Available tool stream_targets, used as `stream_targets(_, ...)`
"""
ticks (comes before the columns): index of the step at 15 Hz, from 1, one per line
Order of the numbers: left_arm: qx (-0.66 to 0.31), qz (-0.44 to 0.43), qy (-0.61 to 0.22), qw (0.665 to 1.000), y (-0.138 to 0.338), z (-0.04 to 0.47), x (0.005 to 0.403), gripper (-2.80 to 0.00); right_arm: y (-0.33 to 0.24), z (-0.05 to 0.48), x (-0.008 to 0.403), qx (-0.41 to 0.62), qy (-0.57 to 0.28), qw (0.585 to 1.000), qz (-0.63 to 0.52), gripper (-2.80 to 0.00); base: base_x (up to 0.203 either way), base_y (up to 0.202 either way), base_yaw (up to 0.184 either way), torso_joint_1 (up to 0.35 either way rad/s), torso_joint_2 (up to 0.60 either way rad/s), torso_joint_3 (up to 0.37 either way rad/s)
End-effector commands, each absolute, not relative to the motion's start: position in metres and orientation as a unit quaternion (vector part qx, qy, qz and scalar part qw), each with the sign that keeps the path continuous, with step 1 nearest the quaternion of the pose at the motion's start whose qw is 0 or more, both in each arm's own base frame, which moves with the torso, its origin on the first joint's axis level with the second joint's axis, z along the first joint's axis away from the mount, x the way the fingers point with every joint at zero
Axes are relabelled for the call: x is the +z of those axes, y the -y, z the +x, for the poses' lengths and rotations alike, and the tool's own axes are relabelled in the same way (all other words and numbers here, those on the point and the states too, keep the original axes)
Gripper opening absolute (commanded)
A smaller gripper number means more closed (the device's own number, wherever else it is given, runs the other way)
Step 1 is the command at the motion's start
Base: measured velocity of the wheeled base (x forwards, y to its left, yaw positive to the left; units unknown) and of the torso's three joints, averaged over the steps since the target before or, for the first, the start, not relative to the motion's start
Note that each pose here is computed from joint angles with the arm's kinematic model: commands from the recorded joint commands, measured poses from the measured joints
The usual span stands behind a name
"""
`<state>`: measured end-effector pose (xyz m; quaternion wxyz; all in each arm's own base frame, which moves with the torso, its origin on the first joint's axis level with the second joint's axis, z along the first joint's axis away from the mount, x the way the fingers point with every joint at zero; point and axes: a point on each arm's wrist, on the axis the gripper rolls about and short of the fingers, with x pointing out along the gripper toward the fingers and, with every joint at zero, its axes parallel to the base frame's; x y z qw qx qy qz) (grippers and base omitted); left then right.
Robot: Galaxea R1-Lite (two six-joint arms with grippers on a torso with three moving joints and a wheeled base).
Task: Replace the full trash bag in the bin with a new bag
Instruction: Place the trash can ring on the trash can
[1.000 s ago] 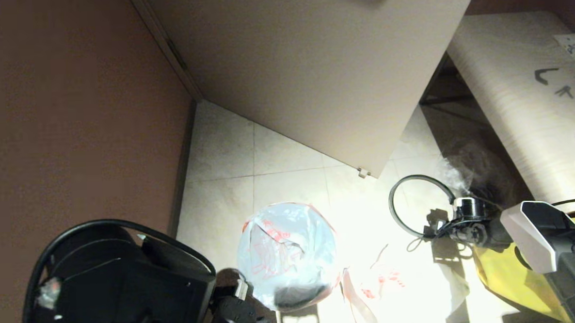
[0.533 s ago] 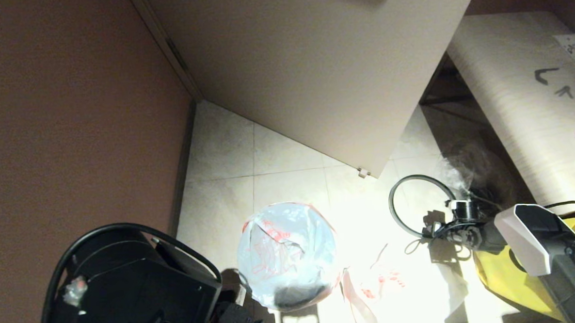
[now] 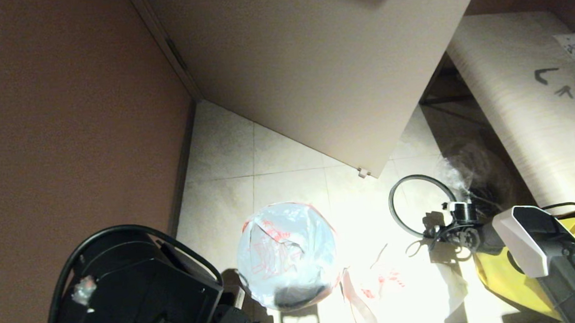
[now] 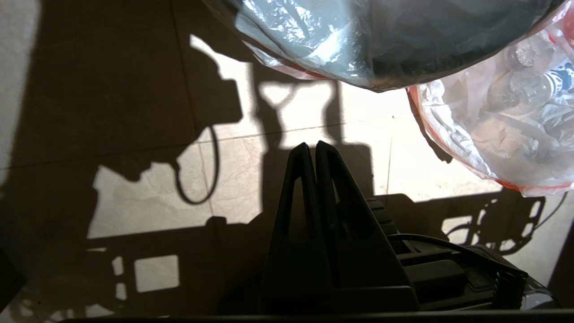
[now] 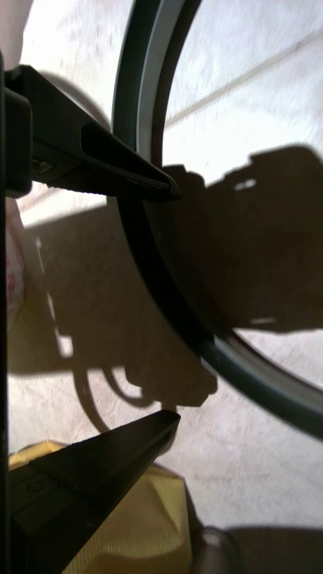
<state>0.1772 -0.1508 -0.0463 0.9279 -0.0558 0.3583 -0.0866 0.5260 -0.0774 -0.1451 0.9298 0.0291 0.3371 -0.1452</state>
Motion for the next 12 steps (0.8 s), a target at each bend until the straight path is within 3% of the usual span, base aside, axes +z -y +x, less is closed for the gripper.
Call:
stream_targets(1,-0.084,-0.057,-0.356,0.929,0.151,0.178,-0.047,-2.8,0.077,0.524,-0.153,-0.148,-0.345,0.927,0.01,0.0,0.0,0.0,0.0,0.0,0.0,0.0)
stream_targets(7,-0.08,-0.057,-0.353,0.93,0.15,0.178,-0.046,-2.8,0.063,0.526,-0.153,-0.138,-0.342,0.929,-0.015,0.0,0.0,0.0,0.0,0.0,0.0,0.0)
stream_targets(12,-0.079,-0.058,-0.353,0.931,0.15,0.179,-0.047,-2.8,0.091,0.515,-0.161,-0.18,-0.383,0.906,-0.017,0.0,0.0,0.0,0.0,0.0,0.0,0.0)
